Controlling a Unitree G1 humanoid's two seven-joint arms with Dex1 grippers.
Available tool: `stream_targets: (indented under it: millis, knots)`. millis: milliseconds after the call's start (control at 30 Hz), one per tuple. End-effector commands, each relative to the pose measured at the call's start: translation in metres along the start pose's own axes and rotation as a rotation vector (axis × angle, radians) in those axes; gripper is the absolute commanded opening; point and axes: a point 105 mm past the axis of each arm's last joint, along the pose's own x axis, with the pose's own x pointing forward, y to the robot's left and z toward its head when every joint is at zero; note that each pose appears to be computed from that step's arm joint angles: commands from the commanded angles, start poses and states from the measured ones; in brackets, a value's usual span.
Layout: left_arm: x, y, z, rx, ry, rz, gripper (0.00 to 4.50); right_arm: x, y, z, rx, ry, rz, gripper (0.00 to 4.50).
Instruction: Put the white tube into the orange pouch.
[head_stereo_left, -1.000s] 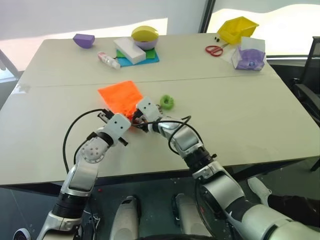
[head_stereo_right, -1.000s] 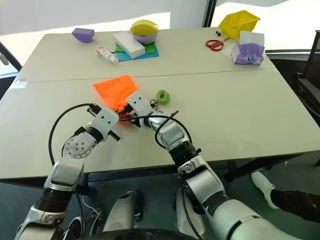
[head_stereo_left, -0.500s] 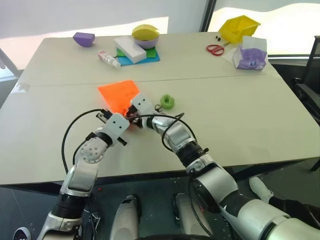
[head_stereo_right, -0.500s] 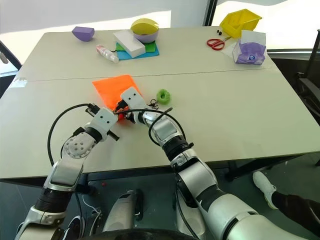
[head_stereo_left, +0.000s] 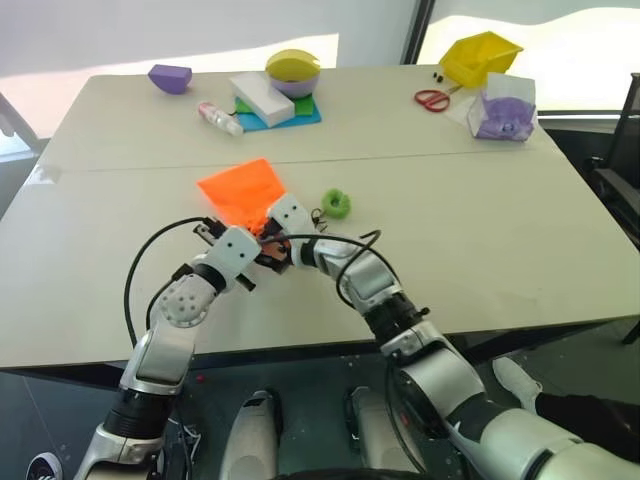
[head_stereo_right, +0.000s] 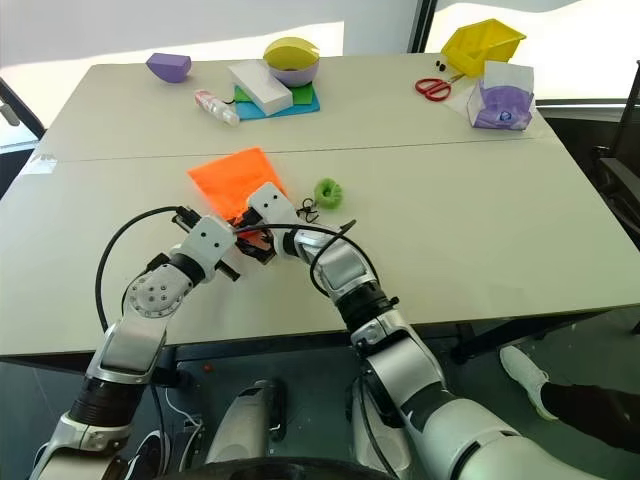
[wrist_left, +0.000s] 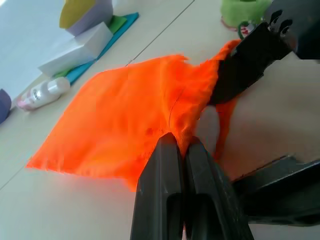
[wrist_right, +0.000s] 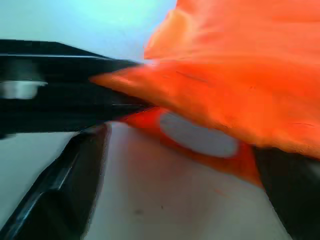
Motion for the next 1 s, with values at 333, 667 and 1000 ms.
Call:
stream_targets:
  millis: [333, 667, 1000]
  knots:
    - [-0.003, 0.003, 0.0, 0.029, -0.014, 0.001, 0.0, -0.06, -0.015, 0.005, -0.189, -0.027, 0.018, 4.48]
    - [-0.001, 0.004, -0.001, 0.024, -0.014, 0.004, 0.0, -0.082, -0.118, 0.029, -0.12, -0.147, -0.389, 4.48]
    - [-0.002, 0.001, 0.0, 0.029, -0.018, -0.002, 0.0, -0.055, -0.132, -0.007, 0.118, -0.053, -0.429, 4.48]
